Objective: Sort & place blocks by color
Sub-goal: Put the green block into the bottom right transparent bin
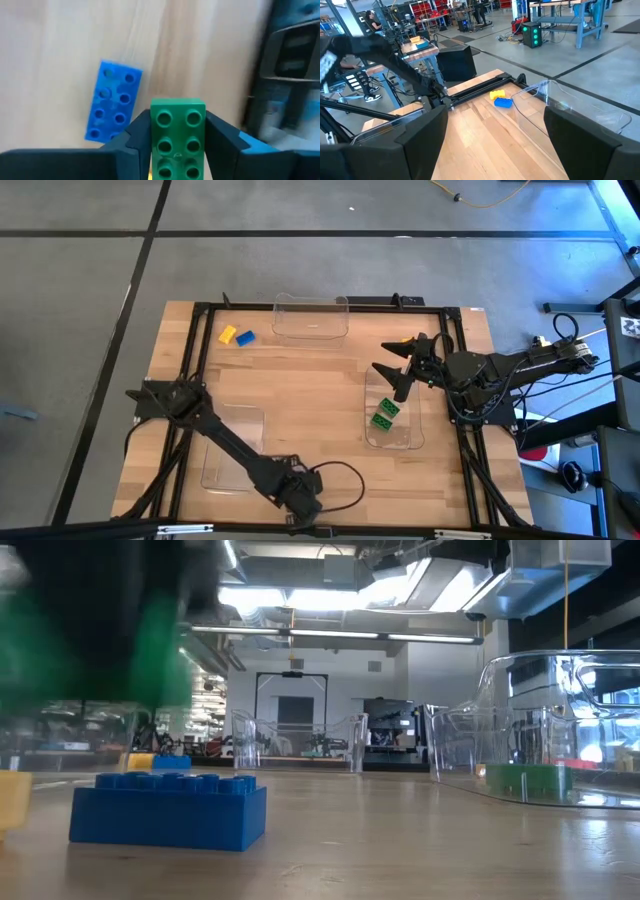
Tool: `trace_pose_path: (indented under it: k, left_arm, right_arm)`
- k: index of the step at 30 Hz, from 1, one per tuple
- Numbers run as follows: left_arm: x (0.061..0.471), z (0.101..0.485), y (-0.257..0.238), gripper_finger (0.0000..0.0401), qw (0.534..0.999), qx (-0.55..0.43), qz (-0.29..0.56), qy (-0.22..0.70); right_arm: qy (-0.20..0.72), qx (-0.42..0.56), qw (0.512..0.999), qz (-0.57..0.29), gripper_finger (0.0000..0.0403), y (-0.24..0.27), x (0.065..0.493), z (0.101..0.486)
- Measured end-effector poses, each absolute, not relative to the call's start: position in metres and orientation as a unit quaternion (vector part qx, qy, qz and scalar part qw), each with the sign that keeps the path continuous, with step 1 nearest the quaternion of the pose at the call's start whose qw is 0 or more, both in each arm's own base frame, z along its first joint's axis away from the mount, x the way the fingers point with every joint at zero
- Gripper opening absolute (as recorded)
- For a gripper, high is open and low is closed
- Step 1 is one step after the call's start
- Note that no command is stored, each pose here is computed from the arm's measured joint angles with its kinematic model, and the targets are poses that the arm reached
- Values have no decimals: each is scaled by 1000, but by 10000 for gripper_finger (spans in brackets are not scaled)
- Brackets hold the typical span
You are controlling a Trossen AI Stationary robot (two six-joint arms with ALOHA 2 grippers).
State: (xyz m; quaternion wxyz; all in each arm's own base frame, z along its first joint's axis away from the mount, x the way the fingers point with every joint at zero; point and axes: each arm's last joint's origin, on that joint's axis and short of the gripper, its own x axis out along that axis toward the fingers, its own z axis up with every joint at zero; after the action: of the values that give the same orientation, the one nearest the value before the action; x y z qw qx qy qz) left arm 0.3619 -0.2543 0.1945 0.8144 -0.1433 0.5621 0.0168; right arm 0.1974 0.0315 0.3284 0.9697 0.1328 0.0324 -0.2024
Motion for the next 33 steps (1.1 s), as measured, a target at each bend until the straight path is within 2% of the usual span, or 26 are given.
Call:
trace_pose_path:
  k: [6, 11, 16, 20, 25, 29, 33]
  left_arm:
    - [355, 272, -216, 126, 866, -135, 9, 482]
    - [340, 340, -162, 126, 921, -87, 57, 376]
    - [327, 386, -95, 126, 948, -30, 88, 305]
    - [318, 386, -43, 126, 967, -41, 43, 250]
    - [300, 363, 9, 126, 991, -90, -23, 99]
    - [291, 340, 34, 126, 988, -143, -49, -24]
    - [285, 327, 42, 126, 978, -174, -70, -90]
  right_arm:
    - [33, 133, 970, -201, 332, 32, 197, 328]
    - [40, 135, 975, -172, 332, 33, 198, 328]
    - [50, 138, 981, -129, 332, 36, 199, 327]
    - [54, 143, 984, -91, 332, 38, 199, 328]
    - [56, 146, 986, -60, 332, 40, 200, 329]
    - [55, 163, 983, -61, 332, 40, 200, 328]
    - [52, 204, 976, -64, 332, 40, 200, 329]
